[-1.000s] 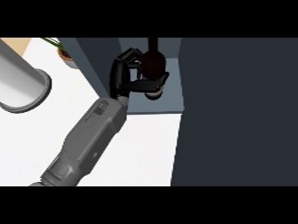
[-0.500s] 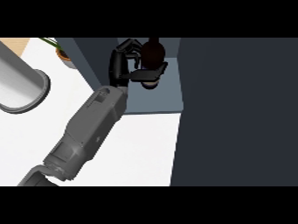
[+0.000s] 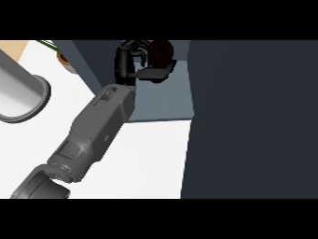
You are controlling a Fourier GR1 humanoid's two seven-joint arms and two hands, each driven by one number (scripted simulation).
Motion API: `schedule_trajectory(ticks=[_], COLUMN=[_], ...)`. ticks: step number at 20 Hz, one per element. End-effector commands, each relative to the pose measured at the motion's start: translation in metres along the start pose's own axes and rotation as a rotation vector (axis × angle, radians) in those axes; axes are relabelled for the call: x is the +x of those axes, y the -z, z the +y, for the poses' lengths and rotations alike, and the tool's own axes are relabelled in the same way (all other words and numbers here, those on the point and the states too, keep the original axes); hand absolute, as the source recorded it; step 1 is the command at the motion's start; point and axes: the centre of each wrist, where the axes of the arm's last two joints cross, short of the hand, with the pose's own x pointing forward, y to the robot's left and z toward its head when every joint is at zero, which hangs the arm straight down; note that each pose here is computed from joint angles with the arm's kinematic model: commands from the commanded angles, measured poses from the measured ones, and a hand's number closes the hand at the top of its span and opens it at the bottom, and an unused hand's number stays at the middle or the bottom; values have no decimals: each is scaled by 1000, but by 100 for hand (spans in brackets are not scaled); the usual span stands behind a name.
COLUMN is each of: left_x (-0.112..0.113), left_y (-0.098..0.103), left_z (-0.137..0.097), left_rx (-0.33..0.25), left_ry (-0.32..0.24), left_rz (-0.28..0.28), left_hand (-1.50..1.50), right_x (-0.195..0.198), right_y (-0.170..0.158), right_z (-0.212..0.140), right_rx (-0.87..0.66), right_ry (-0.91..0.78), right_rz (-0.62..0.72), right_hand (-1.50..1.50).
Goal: Pick up the wine, place it into the cabinet and close the cabinet
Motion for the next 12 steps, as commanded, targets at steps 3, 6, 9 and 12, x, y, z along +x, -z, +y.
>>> schedule_trajectory(ticks=[3, 6, 9, 12], left_x=[-5, -4, -11, -4], left_y=[-1, 1, -2, 4], left_z=[3, 4, 6, 4], left_rx=[60, 78, 88, 102], left_ry=[-93, -147, -140, -131], left_rz=[90, 123, 100, 85], left_hand=[150, 150, 150, 150], right_x=[14, 6, 6, 13], right_y=[-17, -15, -12, -15], right_z=[5, -3, 5, 6], right_rx=[33, 28, 33, 51], right_ry=[46, 36, 51, 47], right_rz=[-21, -30, -27, -42], right_hand=[-150, -150, -150, -150])
